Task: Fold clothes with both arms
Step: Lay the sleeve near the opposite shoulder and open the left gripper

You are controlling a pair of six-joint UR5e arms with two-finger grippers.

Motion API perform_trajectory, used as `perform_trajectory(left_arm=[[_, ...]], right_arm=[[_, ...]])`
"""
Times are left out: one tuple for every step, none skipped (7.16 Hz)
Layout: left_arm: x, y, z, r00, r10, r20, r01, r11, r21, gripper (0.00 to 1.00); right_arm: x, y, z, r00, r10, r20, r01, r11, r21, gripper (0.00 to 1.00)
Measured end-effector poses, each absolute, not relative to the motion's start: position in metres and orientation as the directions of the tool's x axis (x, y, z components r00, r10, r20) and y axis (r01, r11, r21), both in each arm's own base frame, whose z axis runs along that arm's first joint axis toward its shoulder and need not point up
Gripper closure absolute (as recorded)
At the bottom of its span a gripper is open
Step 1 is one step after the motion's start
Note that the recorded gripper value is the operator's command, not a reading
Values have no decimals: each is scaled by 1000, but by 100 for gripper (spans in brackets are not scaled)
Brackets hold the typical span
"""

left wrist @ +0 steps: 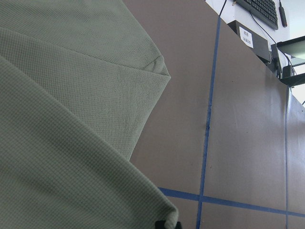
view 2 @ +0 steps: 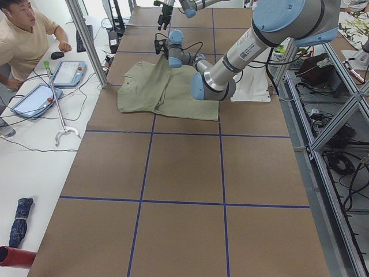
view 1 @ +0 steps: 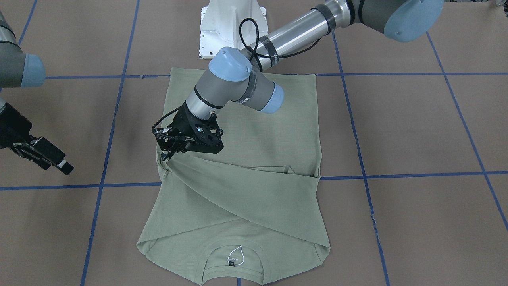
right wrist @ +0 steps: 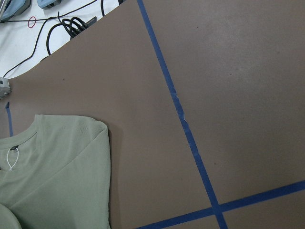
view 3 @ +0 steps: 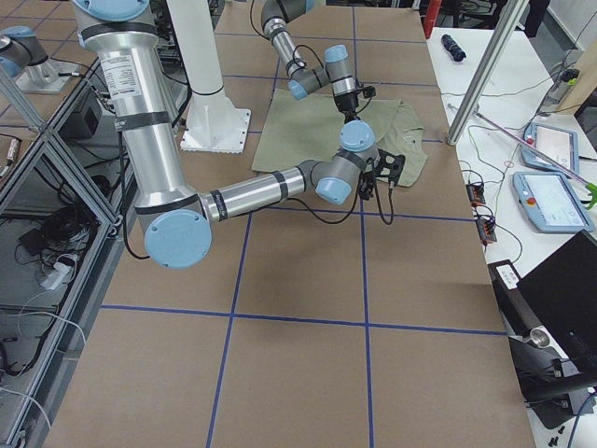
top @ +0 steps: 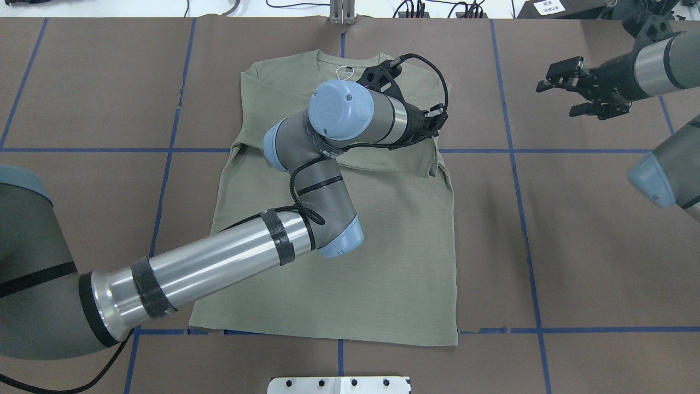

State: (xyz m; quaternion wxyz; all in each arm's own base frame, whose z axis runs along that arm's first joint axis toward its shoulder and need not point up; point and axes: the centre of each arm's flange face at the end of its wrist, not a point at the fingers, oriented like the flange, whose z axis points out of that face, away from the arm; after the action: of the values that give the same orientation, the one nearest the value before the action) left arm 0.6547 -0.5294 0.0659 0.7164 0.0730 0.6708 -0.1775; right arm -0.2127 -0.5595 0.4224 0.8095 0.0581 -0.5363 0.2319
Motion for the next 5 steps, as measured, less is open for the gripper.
perform_trajectory(left_arm=[[654,-529,65,36,-156,-987,353,926,-134,27],[653,-529,62,29,-154,-988,352,926,-134,27],[649,-528,56,17,-150,-989,352,926,-134,27],[640,-526,46,-3,-139,-990,352,927,-132,27],[626,-523,45,-21,-127,-992,352,927,-127,28]], right_arm=[[-213,-559,423,318,315,894,-440,884,-156,0],[-213,-559,423,316,319,893,-444,882,-158,0],[-213,-559,422,314,322,893,-447,880,-161,0],[-217,-558,421,312,326,893,-444,880,-167,0],[-229,-552,418,306,337,890,-437,881,-183,0]])
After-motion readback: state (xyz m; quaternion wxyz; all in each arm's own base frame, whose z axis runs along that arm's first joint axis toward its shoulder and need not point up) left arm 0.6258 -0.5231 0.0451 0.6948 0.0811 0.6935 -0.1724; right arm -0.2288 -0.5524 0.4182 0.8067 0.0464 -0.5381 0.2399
